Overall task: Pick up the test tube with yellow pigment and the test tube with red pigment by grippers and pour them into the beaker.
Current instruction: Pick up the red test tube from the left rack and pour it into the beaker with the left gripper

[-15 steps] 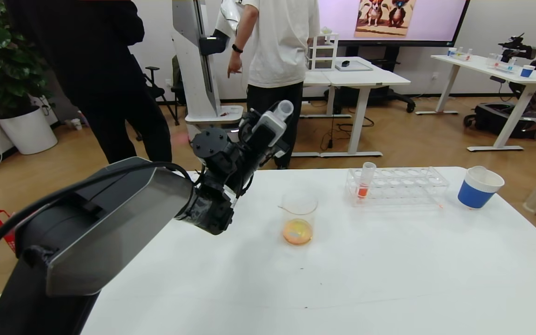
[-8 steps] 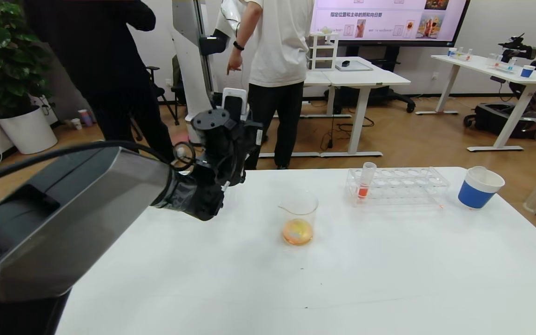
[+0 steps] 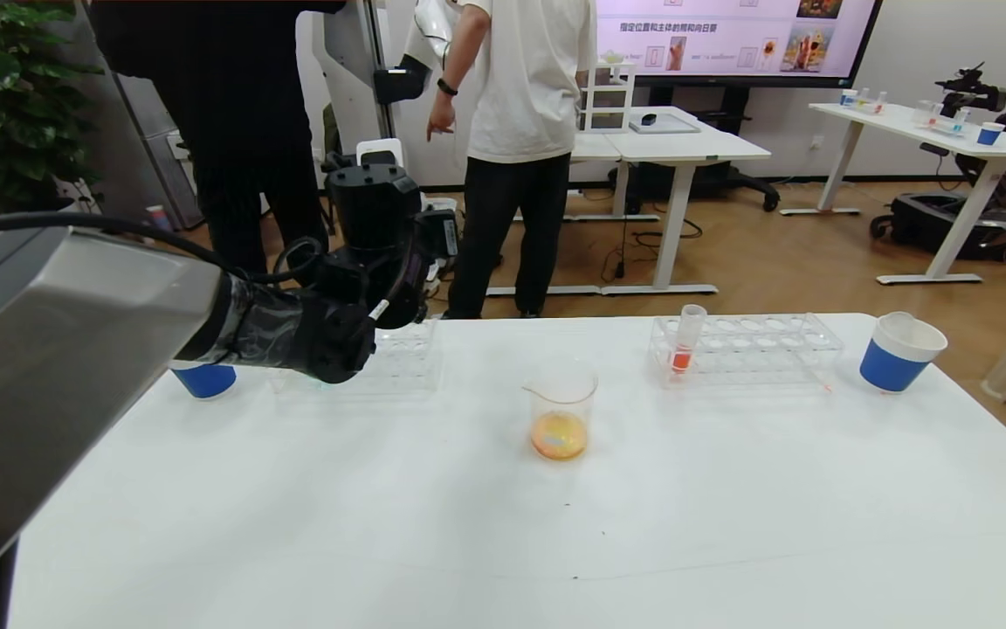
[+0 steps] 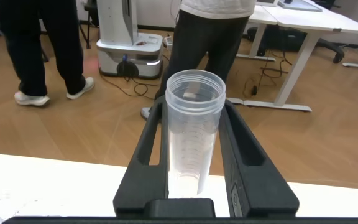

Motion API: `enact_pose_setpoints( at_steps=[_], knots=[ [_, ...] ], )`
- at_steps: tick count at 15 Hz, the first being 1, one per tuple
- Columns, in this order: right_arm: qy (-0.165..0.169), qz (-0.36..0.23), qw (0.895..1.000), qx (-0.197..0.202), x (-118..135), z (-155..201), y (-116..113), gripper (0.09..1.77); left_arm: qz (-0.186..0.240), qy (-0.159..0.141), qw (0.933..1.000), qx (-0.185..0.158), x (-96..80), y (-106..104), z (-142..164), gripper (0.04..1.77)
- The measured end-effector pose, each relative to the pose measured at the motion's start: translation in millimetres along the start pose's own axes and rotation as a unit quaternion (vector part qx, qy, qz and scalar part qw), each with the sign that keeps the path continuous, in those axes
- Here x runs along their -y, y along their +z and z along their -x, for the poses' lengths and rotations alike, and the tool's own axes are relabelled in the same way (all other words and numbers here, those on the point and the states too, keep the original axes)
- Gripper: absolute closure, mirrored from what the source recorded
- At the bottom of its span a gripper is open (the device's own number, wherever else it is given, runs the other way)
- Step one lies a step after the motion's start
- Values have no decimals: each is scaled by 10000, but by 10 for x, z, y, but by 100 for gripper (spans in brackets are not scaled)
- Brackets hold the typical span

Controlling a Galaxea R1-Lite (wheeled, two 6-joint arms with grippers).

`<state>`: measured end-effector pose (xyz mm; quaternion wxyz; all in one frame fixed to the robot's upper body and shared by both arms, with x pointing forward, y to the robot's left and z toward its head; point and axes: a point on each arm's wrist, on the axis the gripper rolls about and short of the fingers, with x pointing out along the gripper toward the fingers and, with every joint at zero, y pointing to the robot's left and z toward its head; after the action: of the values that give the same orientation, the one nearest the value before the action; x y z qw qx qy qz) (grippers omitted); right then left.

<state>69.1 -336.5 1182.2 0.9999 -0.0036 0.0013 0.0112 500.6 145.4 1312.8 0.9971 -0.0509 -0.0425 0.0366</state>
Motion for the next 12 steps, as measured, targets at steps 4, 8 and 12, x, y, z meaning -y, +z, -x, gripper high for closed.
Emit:
enact_pose_setpoints(
  at_steps=[4,8,12],
  knots=[
    [0,0,10000,2,0,0,0,12,-5,369,9992,175,-385,104,-107,130],
    [-2,0,10000,0,0,0,0,12,-96,755,9968,233,-1197,169,-196,130],
    [0,0,10000,0,0,0,0,12,-201,1147,9927,322,-2060,156,-135,130]
  ],
)
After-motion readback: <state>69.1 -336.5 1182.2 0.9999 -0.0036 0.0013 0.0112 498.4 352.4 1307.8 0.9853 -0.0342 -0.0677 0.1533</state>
